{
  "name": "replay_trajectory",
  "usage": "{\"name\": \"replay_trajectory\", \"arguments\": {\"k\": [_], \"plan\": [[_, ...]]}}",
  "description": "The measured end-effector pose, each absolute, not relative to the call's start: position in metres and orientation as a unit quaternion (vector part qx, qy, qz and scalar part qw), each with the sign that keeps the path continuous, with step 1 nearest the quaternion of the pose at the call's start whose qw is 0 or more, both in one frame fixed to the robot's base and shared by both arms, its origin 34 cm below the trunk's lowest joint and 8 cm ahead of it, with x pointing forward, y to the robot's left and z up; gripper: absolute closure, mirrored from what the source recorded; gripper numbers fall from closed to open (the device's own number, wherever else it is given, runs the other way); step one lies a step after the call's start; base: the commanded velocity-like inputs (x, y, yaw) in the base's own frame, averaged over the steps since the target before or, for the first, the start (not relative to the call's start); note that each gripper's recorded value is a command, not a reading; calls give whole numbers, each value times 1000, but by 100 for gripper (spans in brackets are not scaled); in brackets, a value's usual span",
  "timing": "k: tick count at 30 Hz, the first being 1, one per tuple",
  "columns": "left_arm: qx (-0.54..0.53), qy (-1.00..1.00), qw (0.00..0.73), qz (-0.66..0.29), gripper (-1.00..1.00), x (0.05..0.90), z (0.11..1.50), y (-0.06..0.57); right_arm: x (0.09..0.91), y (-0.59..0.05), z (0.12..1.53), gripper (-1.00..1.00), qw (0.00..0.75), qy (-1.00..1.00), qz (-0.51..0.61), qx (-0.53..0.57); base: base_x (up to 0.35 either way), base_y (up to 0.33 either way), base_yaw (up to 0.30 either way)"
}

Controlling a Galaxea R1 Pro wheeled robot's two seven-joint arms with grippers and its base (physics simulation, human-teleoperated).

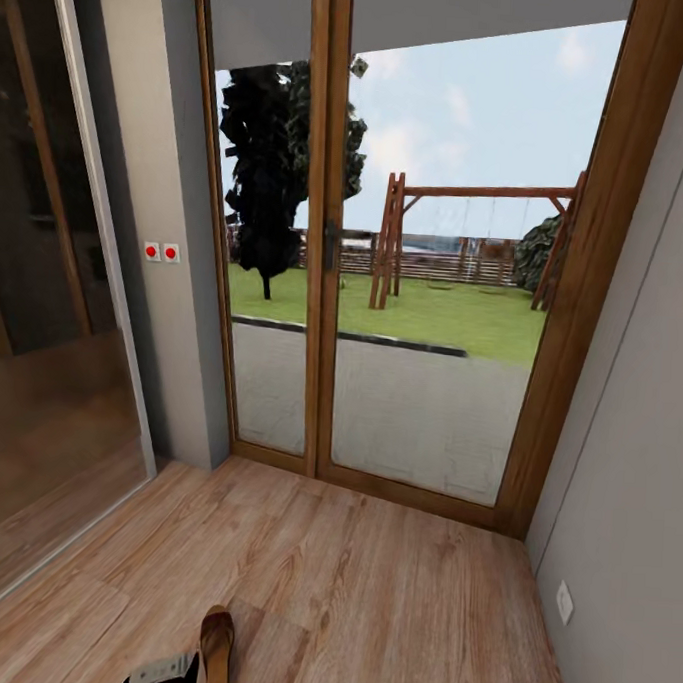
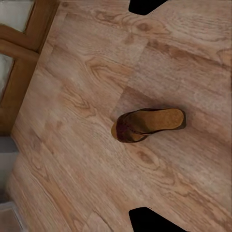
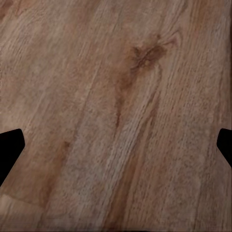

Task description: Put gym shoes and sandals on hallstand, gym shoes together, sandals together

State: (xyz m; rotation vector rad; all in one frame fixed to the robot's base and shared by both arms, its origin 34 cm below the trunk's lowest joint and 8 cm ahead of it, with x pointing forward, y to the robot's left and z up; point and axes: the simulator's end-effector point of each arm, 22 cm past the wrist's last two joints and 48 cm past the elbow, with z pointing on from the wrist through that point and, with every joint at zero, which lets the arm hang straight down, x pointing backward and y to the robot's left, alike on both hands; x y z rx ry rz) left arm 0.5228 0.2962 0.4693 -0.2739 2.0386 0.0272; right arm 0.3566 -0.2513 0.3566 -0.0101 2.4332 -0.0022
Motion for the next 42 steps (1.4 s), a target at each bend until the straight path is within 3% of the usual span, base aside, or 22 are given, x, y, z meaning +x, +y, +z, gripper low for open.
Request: {"name": "replay_trajectory", "arguments": {"k": [16, 30, 31, 32, 34, 42], "plan": [[-88, 800, 593, 15, -100, 586, 538, 294, 397, -253, 381, -100, 390, 921, -1, -2, 0, 0, 0], [-53, 802, 594, 19, -100, 611, 545, 286, 417, -252, 391, -100, 391, 921, -1, -2, 0, 0, 0], [-44, 789, 613, 20, -100, 639, 571, 284, 411, -252, 382, -100, 303, 953, 0, -2, 0, 0, 0], [-44, 749, 661, 17, -100, 699, 641, 283, 459, -252, 423, -100, 352, 936, 0, -2, 0, 0, 0], [-43, 738, 674, 16, -100, 713, 661, 283, 578, -251, 611, -100, 556, 831, 0, -2, 0, 0, 0], [-43, 739, 672, 16, -100, 710, 657, 283, 579, -249, 621, -100, 544, 839, 2, -4, 0, 0, 0]]}}
